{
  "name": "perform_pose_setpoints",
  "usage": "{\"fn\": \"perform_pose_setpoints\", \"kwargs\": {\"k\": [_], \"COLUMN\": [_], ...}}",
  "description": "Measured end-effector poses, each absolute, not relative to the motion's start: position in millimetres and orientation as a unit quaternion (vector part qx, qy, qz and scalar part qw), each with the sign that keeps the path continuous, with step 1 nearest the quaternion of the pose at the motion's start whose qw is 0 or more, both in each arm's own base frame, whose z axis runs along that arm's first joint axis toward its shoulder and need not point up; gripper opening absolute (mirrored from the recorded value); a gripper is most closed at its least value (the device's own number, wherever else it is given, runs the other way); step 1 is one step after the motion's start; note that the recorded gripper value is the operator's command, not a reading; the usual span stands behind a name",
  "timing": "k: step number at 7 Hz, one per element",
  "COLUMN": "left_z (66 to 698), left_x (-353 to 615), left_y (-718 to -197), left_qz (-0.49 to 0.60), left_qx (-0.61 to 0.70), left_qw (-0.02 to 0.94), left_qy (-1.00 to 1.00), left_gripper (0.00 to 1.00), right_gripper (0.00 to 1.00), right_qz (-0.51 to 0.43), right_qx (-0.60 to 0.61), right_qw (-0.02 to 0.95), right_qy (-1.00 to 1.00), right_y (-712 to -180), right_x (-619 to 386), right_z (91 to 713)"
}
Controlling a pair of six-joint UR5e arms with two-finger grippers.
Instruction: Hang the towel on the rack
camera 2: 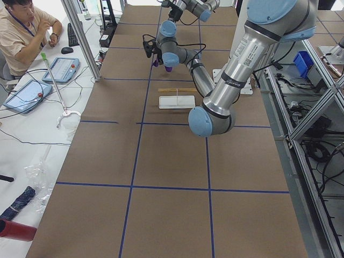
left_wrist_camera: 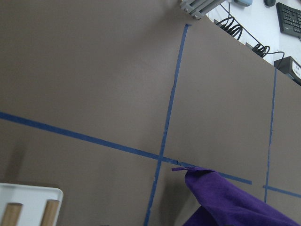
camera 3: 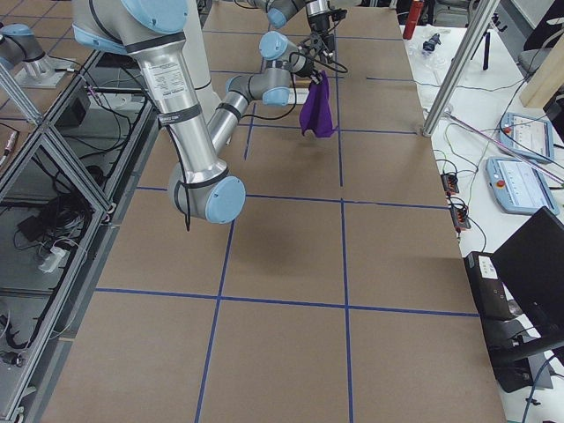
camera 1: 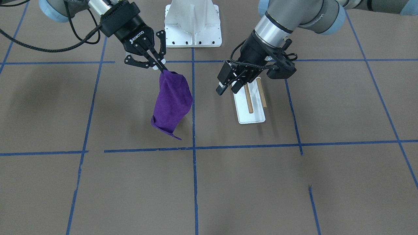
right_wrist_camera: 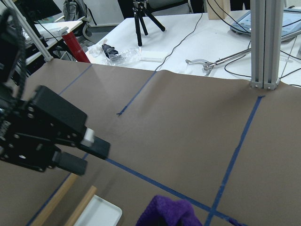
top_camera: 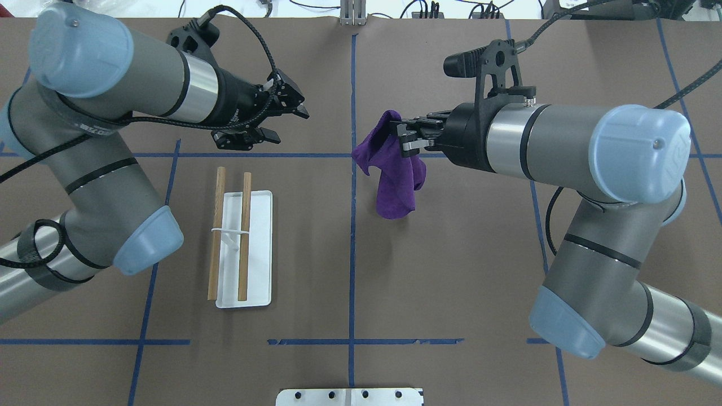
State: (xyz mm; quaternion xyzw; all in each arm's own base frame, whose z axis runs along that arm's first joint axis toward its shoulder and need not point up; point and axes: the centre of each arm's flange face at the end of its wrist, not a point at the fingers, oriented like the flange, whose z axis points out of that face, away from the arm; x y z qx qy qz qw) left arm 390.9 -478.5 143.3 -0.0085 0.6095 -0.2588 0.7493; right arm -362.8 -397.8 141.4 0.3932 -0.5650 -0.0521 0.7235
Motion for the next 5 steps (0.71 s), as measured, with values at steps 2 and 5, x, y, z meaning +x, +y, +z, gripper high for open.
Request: {"fn": "perform_pose_setpoints", "kwargs": {"k": [2,5], "left_z": [128,121], "left_x": [415,431], "left_y": [-479,-469], "left_qz": [-0.283,-0.276], "left_qx": [-0.03,-0.042], "left_qw": [0.74,0.74], "left_qy": [0.609,0.612], "left_gripper": [0.7,0.59], "right_gripper": [0.0,0.0], "right_qz": [-0.045,-0.036], "right_qx": [0.404,0.42], "right_qw": [0.705,0.686], "right_qy": [-0.581,-0.593], "right_y": [-383,-370], "right_x": [-357,-356], "right_z": [121,98]}}
